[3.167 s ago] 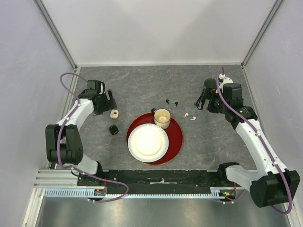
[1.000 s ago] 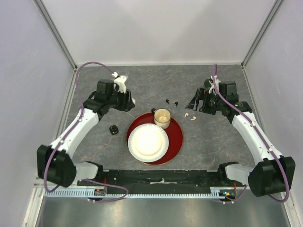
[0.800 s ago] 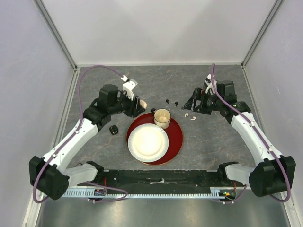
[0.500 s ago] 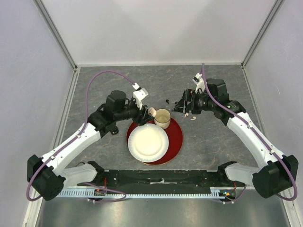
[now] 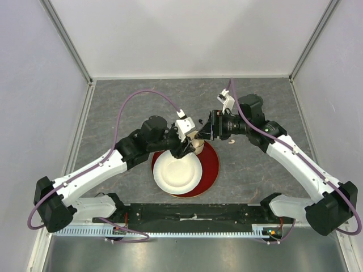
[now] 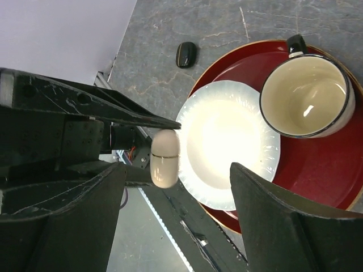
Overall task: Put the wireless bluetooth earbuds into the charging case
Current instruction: Pick up the charging case at the center of the board.
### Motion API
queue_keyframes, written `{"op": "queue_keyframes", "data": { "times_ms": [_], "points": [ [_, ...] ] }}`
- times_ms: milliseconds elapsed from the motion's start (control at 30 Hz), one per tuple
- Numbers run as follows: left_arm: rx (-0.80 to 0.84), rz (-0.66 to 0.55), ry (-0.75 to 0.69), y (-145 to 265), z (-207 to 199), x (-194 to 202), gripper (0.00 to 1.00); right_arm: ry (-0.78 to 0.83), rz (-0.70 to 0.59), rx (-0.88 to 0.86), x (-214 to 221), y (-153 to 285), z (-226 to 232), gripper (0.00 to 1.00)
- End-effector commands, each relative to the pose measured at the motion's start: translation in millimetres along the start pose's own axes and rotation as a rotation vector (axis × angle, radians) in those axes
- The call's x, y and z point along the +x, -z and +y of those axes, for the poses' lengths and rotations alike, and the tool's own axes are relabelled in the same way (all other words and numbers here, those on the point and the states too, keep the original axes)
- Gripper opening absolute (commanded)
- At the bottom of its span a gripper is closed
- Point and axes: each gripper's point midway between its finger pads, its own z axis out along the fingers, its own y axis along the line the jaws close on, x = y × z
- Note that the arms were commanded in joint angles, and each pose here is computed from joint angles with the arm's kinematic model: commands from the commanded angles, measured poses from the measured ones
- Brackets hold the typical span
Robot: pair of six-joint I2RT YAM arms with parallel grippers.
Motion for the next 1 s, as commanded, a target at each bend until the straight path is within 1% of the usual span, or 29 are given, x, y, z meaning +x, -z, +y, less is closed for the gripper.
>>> {"op": "queue_keyframes", "data": {
  "times_ms": [0,67,100,367,467,567,600,700,767,867,900,967],
  "points": [
    [-0.041,-0.076,-0.093,-4,4,-32,0.17,0.035,-0.034,-0.037,-14,-4,18,0.80],
    [-0.051,-0.076,-0.098,-6,4,-33,0.17,0.030,-0.027,-0.024,-12,-7,15,0.79],
    [-0.049,-0.074,-0.102,-7,3,-33,0.17,0.034,-0.026,-0.024,-11,-7,16,0.76],
    [-0.060,-0.106,-0.123,-7,3,-45,0.18,0.056,0.029,-0.018,3,-16,16,0.67],
    [-0.053,-0.108,-0.128,-6,1,-46,0.18,0.060,0.036,-0.013,5,-18,15,0.65],
    [-0.052,-0.110,-0.128,-6,-1,-46,0.18,0.062,0.034,-0.001,6,-20,13,0.60],
    [-0.050,-0.112,-0.129,-6,-1,-46,0.18,0.066,0.029,0.002,5,-20,13,0.56],
    [-0.048,-0.112,-0.130,-5,-2,-46,0.18,0.073,0.025,0.003,4,-19,13,0.53],
    [-0.050,-0.105,-0.130,-5,-2,-44,0.18,0.079,0.008,0.011,1,-16,14,0.53],
    [-0.050,-0.090,-0.128,-7,-2,-40,0.18,0.093,-0.025,0.029,-5,-12,14,0.60],
    [-0.052,-0.088,-0.126,-7,-1,-39,0.18,0.098,-0.030,0.029,-6,-11,15,0.61],
    [-0.053,-0.082,-0.124,-7,-1,-37,0.18,0.102,-0.042,0.031,-8,-9,17,0.60]
  ]
}}
